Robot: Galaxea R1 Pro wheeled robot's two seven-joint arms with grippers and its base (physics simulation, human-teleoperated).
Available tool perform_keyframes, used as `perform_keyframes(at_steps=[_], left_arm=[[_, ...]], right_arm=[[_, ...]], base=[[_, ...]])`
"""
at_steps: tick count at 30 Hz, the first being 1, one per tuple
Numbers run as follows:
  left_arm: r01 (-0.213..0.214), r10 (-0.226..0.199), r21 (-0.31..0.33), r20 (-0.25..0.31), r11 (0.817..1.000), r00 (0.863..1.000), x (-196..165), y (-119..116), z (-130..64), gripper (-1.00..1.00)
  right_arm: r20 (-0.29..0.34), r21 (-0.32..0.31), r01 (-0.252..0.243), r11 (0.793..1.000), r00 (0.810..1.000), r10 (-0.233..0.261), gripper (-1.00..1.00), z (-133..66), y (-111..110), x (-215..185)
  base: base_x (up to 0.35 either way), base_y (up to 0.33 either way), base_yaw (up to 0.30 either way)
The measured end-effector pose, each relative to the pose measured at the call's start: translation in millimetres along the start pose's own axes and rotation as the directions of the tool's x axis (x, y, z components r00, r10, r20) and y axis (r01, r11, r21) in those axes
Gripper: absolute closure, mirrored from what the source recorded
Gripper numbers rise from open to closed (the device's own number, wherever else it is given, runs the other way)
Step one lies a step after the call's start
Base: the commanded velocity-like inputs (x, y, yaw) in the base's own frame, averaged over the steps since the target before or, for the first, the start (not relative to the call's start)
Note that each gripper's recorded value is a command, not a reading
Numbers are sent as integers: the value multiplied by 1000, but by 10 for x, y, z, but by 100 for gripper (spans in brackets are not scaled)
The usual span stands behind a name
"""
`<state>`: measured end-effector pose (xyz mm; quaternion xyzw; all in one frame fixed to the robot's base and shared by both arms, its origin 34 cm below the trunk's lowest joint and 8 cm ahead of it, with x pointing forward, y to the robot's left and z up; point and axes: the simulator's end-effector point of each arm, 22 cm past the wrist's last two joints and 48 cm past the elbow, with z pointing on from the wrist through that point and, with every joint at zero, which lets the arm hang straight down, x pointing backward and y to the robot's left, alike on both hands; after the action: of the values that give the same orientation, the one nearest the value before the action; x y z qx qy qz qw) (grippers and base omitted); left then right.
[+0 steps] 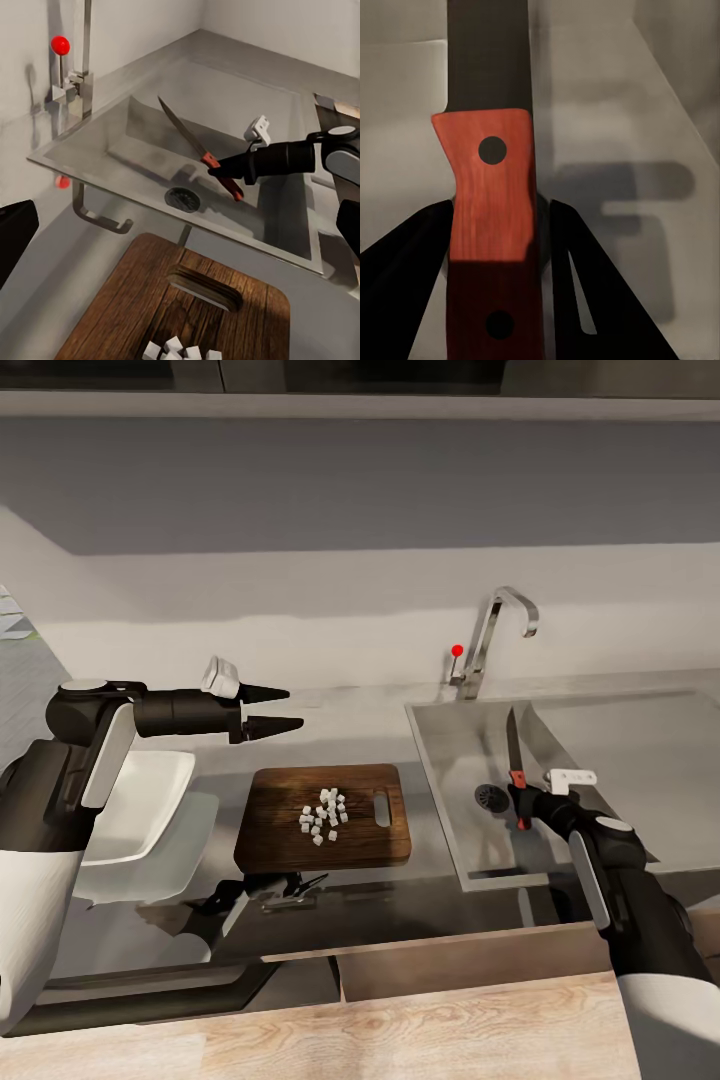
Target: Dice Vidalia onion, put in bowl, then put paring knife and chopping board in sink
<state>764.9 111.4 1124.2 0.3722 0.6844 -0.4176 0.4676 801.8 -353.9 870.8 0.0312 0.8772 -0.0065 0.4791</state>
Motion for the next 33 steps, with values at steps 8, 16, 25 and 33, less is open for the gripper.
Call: perform_keyframes(at_steps=[8, 16, 25, 33], left_arm=[[-1, 1, 0, 0, 1000, 1000, -2, -3, 0, -100], [-1, 1, 2, 0, 1000, 1000, -2, -10, 7, -100], [-1, 1, 2, 0, 1000, 1000, -2, -11, 8, -100], [-1, 1, 2, 1, 1000, 1000, -4, -9, 7, -100]], right_arm=[[-60, -2, -13, 1000, 998, 13, 100, 14, 19, 5], [-127, -5, -29, 1000, 991, 28, 100, 16, 43, -2], [-232, -5, -50, 999, 971, 48, 100, -14, 72, 23], [-248, -4, -53, 999, 967, 51, 100, -11, 73, 32]], base=[[0, 0, 0], [0, 0, 0], [0, 0, 0], [0, 0, 0]])
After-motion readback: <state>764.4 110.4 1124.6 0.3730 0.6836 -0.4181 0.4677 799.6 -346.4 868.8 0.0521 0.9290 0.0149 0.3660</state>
